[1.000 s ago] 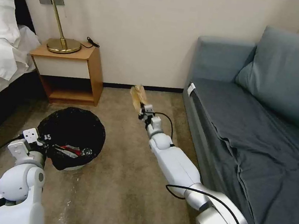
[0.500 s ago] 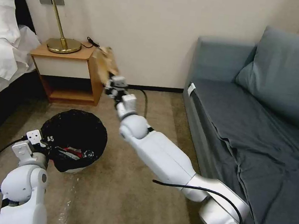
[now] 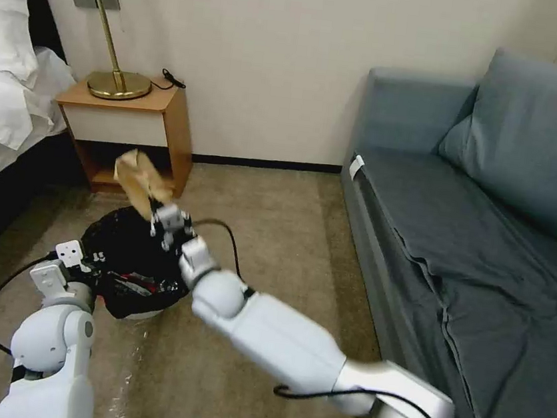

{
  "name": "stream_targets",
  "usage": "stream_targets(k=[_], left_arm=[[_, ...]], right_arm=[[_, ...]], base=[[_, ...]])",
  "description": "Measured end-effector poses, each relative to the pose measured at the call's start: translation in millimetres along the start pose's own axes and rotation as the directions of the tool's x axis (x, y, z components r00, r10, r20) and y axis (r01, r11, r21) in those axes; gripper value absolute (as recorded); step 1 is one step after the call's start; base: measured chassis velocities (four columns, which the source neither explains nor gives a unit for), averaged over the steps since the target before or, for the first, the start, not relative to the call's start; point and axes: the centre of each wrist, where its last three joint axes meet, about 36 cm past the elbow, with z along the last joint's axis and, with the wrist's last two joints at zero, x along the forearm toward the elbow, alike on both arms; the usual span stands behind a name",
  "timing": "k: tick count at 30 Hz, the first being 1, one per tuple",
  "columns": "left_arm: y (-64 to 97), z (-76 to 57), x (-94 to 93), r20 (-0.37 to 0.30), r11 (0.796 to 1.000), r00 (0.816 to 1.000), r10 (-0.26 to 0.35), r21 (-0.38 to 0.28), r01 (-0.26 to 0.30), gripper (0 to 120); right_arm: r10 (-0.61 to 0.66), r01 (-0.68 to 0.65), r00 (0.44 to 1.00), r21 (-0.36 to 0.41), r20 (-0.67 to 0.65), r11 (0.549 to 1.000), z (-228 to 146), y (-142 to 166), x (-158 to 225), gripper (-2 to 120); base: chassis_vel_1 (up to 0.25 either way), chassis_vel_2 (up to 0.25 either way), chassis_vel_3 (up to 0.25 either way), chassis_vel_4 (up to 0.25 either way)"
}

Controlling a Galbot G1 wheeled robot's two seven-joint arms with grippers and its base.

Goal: Pick up the trash bin, then pick up the garbage on the floor and place it into the trash bin.

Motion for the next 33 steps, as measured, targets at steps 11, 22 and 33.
stream_targets(k=[11, 22, 33], left_arm=[[1.2, -1.8, -1.2, 0.009, 1.0, 1.0, -0.003, 0.005, 0.002, 4], [3.6, -3.8, -1.8, 0.013, 1.0, 1.0, -0.007, 0.005, 0.007, 4], [7.7, -1.7, -5.0, 0.0, 1.0, 1.0, -0.014, 0.005, 0.014, 4]], right_arm=[[-0.012, 0.012, 1.0, 0.024, -0.007, 1.0, 13.0, -3.8, 7.1, 0], [0.026, -0.025, 1.0, 0.023, -0.016, 0.999, 6.2, -8.8, 7.5, 27], [0.055, -0.055, 0.997, 0.018, 0.045, 0.998, -27.9, -31.4, -1.8, 65]], base=[[0.0, 0.0, 0.0, 0.0], [0.0, 0.0, 0.0, 0.0], [0.0, 0.0, 0.0, 0.0]])
